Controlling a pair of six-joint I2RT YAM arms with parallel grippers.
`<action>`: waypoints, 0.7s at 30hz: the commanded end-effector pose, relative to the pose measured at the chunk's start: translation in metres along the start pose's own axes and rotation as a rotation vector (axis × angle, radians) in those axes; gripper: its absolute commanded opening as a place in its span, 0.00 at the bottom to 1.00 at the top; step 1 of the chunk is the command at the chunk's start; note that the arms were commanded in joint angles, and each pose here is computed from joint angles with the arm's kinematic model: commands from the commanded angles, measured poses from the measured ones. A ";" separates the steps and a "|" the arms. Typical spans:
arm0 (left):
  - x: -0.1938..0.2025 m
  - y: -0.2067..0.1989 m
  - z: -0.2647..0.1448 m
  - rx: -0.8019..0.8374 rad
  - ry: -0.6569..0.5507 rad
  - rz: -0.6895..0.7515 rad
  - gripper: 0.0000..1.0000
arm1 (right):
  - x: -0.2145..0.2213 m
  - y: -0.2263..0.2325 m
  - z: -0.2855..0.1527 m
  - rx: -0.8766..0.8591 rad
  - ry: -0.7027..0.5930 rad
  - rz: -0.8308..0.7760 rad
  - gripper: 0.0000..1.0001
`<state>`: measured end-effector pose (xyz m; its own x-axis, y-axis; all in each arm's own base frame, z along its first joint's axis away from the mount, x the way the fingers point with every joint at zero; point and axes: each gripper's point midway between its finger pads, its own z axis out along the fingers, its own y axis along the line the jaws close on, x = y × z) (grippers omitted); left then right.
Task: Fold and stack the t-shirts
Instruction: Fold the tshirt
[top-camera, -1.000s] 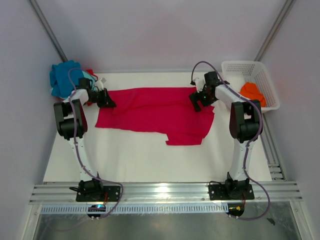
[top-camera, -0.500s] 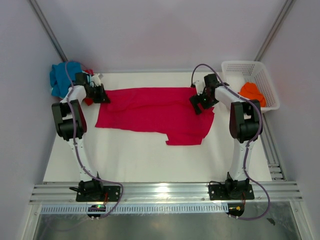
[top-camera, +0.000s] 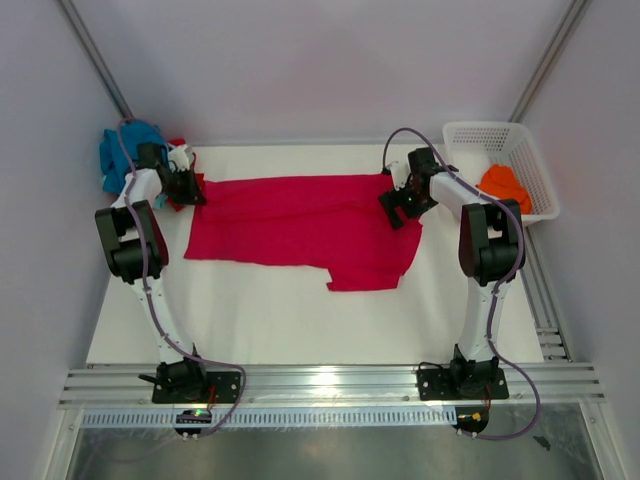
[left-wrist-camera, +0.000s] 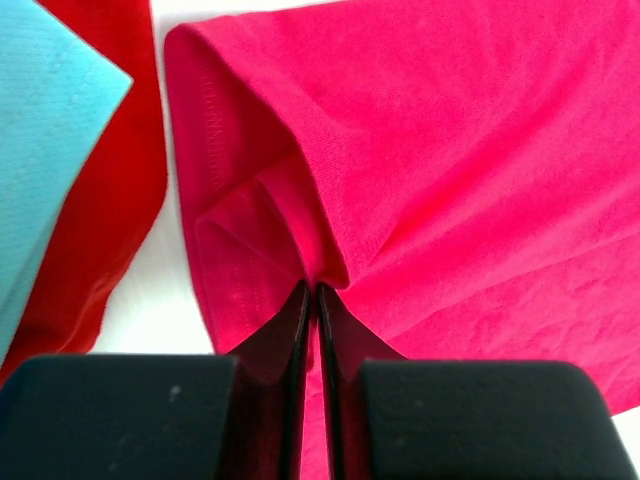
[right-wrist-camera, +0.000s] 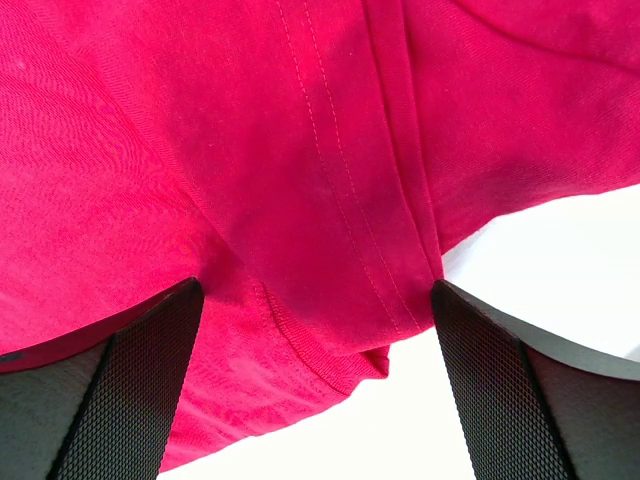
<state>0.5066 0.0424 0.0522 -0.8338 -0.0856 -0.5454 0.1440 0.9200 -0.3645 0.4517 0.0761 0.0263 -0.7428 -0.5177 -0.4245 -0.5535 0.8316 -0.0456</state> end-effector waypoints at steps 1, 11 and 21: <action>-0.036 0.000 -0.036 -0.050 -0.088 0.069 0.08 | -0.010 -0.002 -0.008 0.019 -0.031 -0.008 0.99; -0.020 -0.002 -0.021 0.004 -0.050 0.035 0.99 | -0.020 -0.006 -0.025 0.066 -0.118 -0.026 1.00; -0.026 -0.019 -0.035 0.050 -0.111 0.086 0.99 | -0.050 -0.006 -0.068 0.119 -0.320 -0.078 0.99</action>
<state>0.5004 0.0389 0.0511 -0.8329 -0.0805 -0.5475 0.1703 0.9041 -0.3919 0.4433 0.0739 0.0594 -0.6656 -0.5102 -0.5446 -0.5421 0.8321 -0.1171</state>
